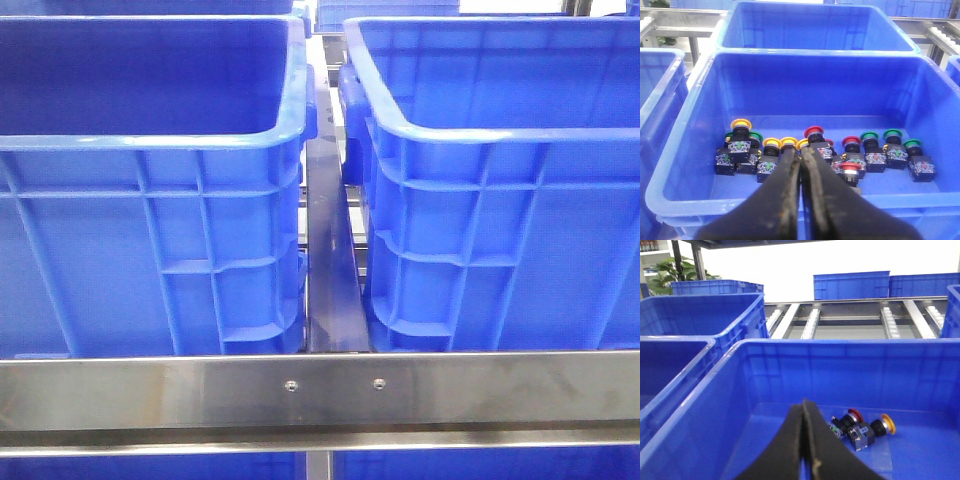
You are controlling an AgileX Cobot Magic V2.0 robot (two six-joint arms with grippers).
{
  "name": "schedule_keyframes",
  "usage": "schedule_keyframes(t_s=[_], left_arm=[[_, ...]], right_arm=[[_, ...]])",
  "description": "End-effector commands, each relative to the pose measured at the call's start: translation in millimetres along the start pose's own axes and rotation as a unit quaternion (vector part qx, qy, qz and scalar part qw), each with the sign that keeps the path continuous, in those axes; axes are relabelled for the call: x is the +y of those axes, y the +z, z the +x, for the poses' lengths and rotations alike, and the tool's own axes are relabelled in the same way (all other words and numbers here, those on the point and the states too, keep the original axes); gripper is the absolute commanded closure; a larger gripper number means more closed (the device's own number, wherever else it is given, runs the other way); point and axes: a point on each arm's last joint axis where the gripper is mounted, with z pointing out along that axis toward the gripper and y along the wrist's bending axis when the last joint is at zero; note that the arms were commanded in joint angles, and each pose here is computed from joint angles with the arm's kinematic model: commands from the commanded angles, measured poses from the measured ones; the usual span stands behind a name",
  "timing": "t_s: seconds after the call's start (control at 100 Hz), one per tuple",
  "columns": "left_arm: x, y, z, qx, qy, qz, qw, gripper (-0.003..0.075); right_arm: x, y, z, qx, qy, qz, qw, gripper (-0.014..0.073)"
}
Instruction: Pick red and yellow buttons and place in box
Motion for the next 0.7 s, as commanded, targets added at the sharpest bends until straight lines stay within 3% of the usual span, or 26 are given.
schedule_keyframes(t_s=[0.0,0.42,0.69], left_arm=[[-1.8,-2.0,-14.3,-0.045,-0.006,0.007,0.999,0.0739],[-1.8,-2.0,-14.3,-0.045,-0.006,0.007,0.999,0.0739],[-1.8,-2.0,-14.3,-0.045,-0.006,0.007,0.999,0.0739]], right_arm=[[-1.3,-2.7,-9.8,-0.022,-0.010,0.012,1.000,0.0663],[-2.5,-26.3,-13.9,-0.067,-0.022,0.023,0.997,0.0663],[-5.9,-39.0,22.3,-0.078,-0.022,0.020,0.996,0.0663]])
